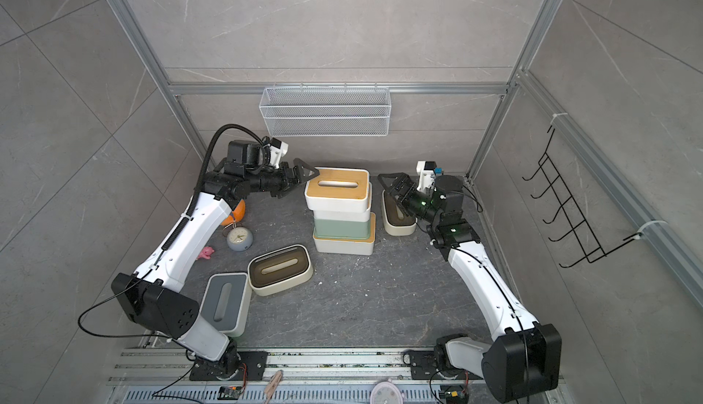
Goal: Stack the tissue boxes
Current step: Place the tissue box at the tissue box, then adjust the tissue box on the tissue box.
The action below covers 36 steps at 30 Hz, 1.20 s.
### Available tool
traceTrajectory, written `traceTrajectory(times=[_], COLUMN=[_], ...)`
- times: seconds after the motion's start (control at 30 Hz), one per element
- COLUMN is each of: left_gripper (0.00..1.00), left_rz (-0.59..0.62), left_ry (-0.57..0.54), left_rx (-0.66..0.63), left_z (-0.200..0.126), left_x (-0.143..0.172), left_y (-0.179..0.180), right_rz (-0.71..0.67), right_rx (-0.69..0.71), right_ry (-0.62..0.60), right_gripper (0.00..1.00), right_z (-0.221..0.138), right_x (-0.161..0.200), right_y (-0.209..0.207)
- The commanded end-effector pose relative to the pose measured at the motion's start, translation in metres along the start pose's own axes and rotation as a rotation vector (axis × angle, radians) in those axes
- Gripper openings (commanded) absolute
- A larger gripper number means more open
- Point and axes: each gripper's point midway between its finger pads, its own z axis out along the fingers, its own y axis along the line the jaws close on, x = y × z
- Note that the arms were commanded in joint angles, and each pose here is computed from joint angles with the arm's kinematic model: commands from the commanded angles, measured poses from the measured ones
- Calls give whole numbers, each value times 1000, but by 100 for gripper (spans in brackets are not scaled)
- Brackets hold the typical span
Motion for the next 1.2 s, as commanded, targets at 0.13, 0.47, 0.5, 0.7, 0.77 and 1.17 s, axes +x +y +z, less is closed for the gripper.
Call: traceTrajectory(times=[0.13, 0.47, 0.5, 0.7, 0.77, 1.17], left_gripper=[100, 100, 99, 99, 99, 99], left_rz=[35, 25, 28, 22, 22, 7], left_ry=[23, 30, 29, 34, 34, 66], left_rx=[62, 93, 95, 97, 103, 92], left_z=[4, 8, 8, 12, 13, 22], left_x=[-4, -6, -6, -7, -8, 0], left_y=[-21, -28, -29, -28, -30, -24], right_rz=[53, 52, 52, 51, 56, -37], right_rx=[-33, -35, -33, -19, -15, 21], right_ry=[99, 144, 147, 144, 148, 181], right_gripper=[100, 100, 100, 100, 100, 100], right_z=[21, 38, 38, 39, 41, 45], right_x=[14, 30, 31, 31, 32, 36], right_y=[-1, 1, 1, -3, -6, 6])
